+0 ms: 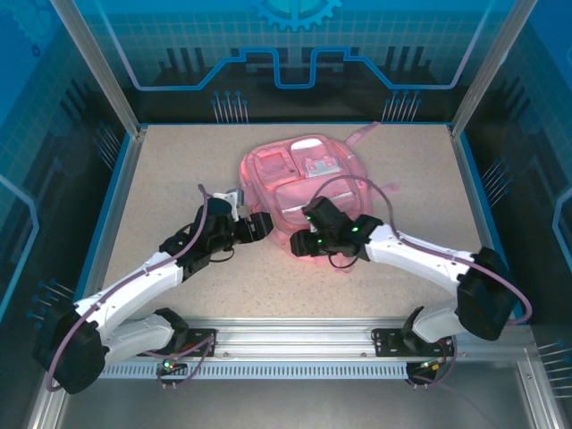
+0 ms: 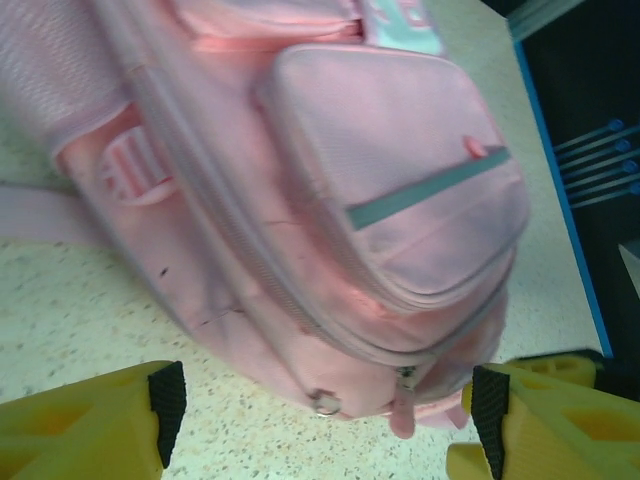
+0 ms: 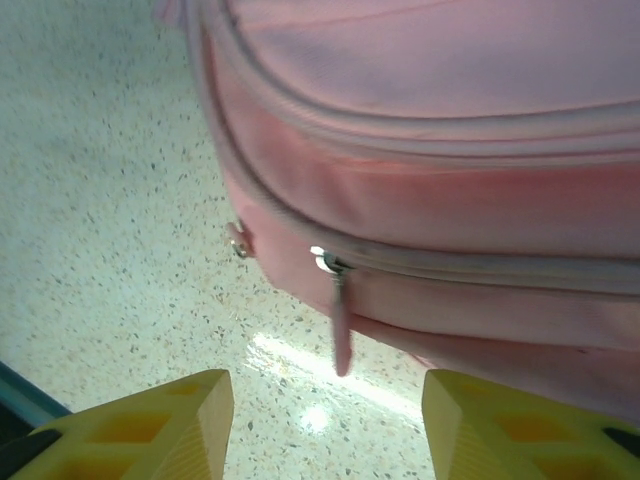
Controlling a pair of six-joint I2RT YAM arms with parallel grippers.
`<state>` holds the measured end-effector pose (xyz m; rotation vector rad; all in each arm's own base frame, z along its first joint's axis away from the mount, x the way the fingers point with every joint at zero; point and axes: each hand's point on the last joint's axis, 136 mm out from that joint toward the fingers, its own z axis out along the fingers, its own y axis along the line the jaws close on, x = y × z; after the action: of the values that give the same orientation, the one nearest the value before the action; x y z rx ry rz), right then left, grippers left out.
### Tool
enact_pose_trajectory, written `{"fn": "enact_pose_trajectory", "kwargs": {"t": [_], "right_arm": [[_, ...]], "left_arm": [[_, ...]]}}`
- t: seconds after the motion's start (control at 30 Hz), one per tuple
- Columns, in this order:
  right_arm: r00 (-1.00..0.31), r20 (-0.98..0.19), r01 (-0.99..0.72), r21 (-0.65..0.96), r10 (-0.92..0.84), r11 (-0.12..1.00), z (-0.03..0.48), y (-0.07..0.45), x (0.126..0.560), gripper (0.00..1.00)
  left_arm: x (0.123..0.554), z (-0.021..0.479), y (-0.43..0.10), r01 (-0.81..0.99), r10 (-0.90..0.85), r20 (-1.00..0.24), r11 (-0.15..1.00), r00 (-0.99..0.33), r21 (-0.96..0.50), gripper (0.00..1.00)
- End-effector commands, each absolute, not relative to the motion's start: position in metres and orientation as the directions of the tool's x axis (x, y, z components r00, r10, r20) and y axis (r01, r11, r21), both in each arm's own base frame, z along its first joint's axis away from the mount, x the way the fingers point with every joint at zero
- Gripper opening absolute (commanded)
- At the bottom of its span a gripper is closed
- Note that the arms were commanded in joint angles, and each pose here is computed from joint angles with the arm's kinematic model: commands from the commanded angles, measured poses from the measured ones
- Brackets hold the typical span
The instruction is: Pack the student bag
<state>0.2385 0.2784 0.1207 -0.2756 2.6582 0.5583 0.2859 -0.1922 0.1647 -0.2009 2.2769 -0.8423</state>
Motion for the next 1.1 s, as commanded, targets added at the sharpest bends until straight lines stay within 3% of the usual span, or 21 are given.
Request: {"fn": "enact_pose_trajectory", "kwargs": {"t": [0.0,0.27,0.57,0.93,1.07], "right_arm": [[-0.884,-0.439,-0.283,0.23,-0.16,0.931,0.111,0.28,0.24,0.51],[-0.879,-0.449,-0.249,0.143,-0.162,0.958,0.094,0.283,0.254,0.39],[-0.854,-0.486,-0.262,0.089,-0.188,0.961,0.092,0.286,0.267,0.22],[-0.821,-0.523,-0.311,0.071,-0.23,0.948,0.098,0.295,0.272,0.01],[-0.815,-0.529,-0.313,0.056,-0.237,0.948,0.099,0.294,0.273,0.0]], "left_arm": [[0.281,0.147,-0.18,-0.035,-0.43,-0.48,0.772,-0.765,-0.635,0.78],[0.285,0.14,-0.185,-0.126,-0.51,-0.388,0.714,-0.768,-0.689,0.78],[0.301,0.132,-0.21,-0.18,-0.564,-0.267,0.614,-0.782,-0.769,0.63],[0.323,0.111,-0.216,-0.262,-0.613,-0.221,0.598,-0.759,-0.758,0.45],[0.33,0.108,-0.226,-0.257,-0.619,-0.197,0.565,-0.76,-0.784,0.44]]}}
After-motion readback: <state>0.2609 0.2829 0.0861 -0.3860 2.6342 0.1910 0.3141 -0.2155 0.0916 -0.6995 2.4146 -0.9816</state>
